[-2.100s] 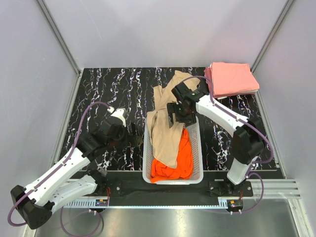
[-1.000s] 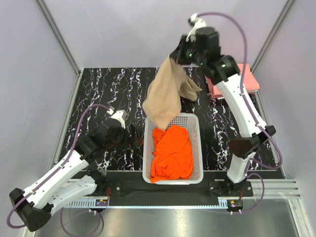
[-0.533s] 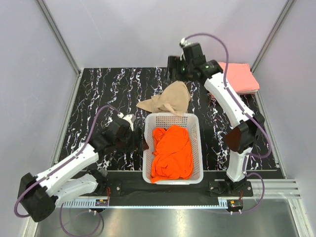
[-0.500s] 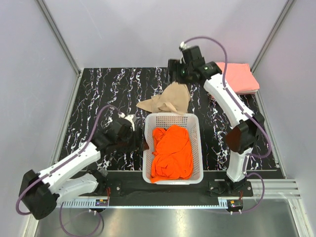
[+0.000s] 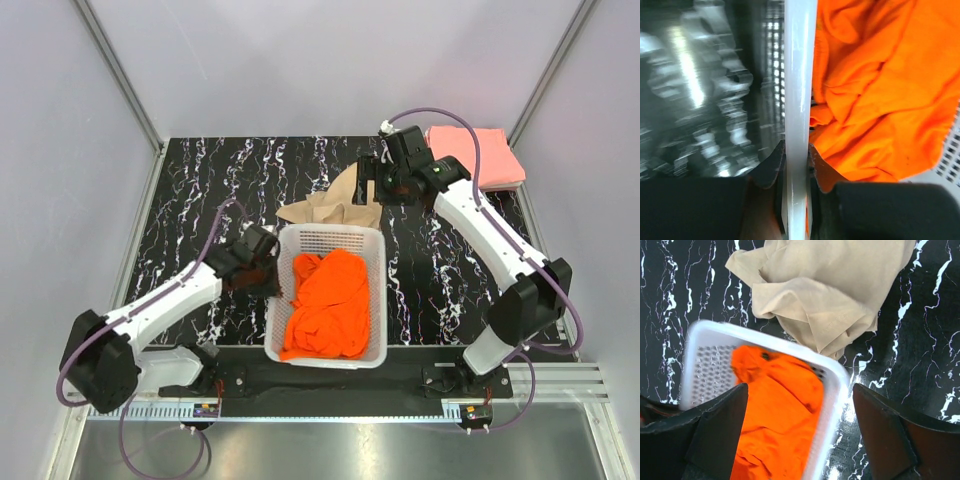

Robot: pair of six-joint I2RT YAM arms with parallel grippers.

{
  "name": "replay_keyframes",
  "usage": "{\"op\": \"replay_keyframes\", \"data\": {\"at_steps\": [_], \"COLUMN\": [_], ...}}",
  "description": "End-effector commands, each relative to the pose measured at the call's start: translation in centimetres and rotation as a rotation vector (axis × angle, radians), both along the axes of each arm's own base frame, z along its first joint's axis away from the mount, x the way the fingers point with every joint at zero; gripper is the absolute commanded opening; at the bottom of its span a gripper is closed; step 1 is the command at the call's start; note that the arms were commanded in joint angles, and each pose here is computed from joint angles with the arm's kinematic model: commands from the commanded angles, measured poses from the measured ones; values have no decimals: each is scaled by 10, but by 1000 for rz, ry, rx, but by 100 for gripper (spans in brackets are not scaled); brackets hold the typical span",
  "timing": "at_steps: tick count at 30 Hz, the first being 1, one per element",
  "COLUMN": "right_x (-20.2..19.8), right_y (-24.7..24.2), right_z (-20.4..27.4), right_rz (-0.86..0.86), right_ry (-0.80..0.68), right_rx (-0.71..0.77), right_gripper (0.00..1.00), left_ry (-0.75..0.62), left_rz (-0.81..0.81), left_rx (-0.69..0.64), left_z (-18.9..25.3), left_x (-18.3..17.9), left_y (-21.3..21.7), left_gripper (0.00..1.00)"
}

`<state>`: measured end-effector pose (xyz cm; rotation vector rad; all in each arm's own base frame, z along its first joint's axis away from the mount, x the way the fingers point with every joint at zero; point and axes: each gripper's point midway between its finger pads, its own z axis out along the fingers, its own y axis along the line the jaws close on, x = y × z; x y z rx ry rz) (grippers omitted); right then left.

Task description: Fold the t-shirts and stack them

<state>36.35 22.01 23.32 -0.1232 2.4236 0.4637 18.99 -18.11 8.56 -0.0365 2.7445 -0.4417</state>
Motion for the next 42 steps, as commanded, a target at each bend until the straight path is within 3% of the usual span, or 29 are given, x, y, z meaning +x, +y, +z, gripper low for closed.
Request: {"op": "replay_keyframes", "data": {"at_steps": [1, 2, 4, 5, 7, 9, 11, 15, 19, 22, 28, 33, 37, 42], "right_x": [-2, -4, -9, -12, -18, -25, -31, -41, -48, -49, -57, -65, -69, -73], "right_y": [-1, 0, 0, 1, 2, 4, 2, -4, -10, -13, -23, -40, -46, -48], "right_z": [9, 8, 1, 0, -6, -6, -11, -6, -2, 3, 11, 22, 22, 24], "right_rz": [0, 3, -3, 4, 4, 16, 13, 13, 8, -6, -25, -66, -76, -75], "right_ry": [-43, -35, -15, -6, 15, 22, 36, 16, 0, -15, -51, -90, -89, -90], "right_rx": [17, 24, 34, 47, 64, 85, 87, 92, 96, 96, 90, 75, 71, 70], "right_gripper": [92, 92, 92, 92, 92, 92, 92, 92, 93, 94, 95, 98, 99, 100], "left_ry": [-95, -117, -136, -161, -164, -126, -134, -159, -281, -345, -255, -122, -10, 20], "left_rz": [126, 201, 171, 208, 241, 322, 333, 364, 301, 184, -46, -245, -262, -229], "left_rx": [287, 302, 307, 336, 479, 546, 465, 405, 275, 179, 48, -81, -27, 60], "left_z": [21, 35, 48, 61, 70, 73, 79, 101, 140, 169, 147, 91, 37, 13], "left_x": [16, 23, 28, 37, 39, 40, 42, 45, 65, 87, 105, 96, 94, 80], "left_y": [83, 99, 106, 117, 152, 184, 181, 174, 141, 87, -48, -145, -153, -104], "left_gripper": [0, 4, 8, 18, 26, 46, 52, 93, 96, 96, 96, 95, 94, 96]}}
